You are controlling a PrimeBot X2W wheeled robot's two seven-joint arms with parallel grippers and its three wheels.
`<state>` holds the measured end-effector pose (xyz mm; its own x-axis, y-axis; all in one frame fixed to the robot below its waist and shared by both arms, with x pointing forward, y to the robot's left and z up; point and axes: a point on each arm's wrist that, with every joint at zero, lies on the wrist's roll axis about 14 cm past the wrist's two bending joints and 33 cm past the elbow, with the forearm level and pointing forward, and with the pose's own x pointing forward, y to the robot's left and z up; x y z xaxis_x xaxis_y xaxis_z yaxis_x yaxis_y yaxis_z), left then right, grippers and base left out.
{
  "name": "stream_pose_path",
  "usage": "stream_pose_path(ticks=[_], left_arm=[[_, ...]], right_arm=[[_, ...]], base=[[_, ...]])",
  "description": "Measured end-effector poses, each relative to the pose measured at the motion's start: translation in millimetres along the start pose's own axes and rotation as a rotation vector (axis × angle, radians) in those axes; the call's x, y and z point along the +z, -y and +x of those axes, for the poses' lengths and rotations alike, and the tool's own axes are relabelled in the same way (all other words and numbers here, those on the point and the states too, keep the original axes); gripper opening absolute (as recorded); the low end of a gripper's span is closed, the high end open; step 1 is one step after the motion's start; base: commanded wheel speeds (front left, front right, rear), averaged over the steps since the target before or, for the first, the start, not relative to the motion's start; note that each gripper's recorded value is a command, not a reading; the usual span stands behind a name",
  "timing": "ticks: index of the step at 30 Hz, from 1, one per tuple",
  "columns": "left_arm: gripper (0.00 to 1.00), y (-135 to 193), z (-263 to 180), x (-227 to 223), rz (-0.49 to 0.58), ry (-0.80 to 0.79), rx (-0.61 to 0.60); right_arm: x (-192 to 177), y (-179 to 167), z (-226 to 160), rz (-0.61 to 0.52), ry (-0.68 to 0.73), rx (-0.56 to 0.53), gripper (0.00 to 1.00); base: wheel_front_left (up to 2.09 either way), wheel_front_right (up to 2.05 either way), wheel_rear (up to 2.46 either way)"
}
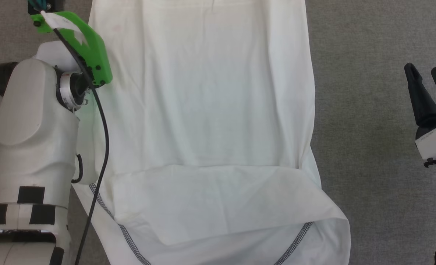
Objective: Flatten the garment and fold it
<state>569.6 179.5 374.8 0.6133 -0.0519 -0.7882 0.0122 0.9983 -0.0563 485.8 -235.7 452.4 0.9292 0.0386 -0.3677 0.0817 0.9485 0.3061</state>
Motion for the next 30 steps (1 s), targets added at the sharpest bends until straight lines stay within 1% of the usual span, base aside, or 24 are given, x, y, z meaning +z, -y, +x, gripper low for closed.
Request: stream_pose_path(ticks=[6, 10, 15, 20, 23, 27, 30], left_arm=[[0.00, 2.0, -13.0, 16.3, -0.144, 0.121, -0.057], [0.00, -4.2, -32.8, 35.9, -0.165, 0.206, -0.067], [0.00, -14.5, -70.1, 70.8, -0.177, 0.345, -0.078], [0.00, -19.1, -108.6, 96.2, -0.148, 0.452, -0.078], [0.00, -6.6, -132.8, 111.1, -0.102, 0.518, -0.113], [0.00, 24.0, -161.5, 123.1, -0.030, 0.576, -0.193], [0.00, 60.7, -183.0, 126.2, 0.057, 0.606, -0.282]], right_arm=[[3.1, -3.6, -1.7, 0.002, 0.009, 0.008, 1.00], [7.6, -8.1, -4.0, 0.004, 0.019, 0.018, 1.00], [13.9, -18.0, -7.9, 0.009, 0.037, 0.043, 1.00], [14.9, -25.4, -16.2, 0.019, 0.043, 0.059, 1.00], [20.0, -28.6, -22.1, 0.027, 0.060, 0.065, 1.00], [21.5, -29.6, -33.0, 0.038, 0.069, 0.065, 1.00], [24.5, -29.1, -43.0, 0.046, 0.082, 0.063, 1.00]], base=[[0.00, 0.00, 0.00], [0.00, 0.00, 0.00], [0.00, 0.00, 0.00], [0.00, 0.00, 0.00], [0.00, 0.00, 0.00], [0.00, 0.00, 0.00], [0.00, 0.00, 0.00]])
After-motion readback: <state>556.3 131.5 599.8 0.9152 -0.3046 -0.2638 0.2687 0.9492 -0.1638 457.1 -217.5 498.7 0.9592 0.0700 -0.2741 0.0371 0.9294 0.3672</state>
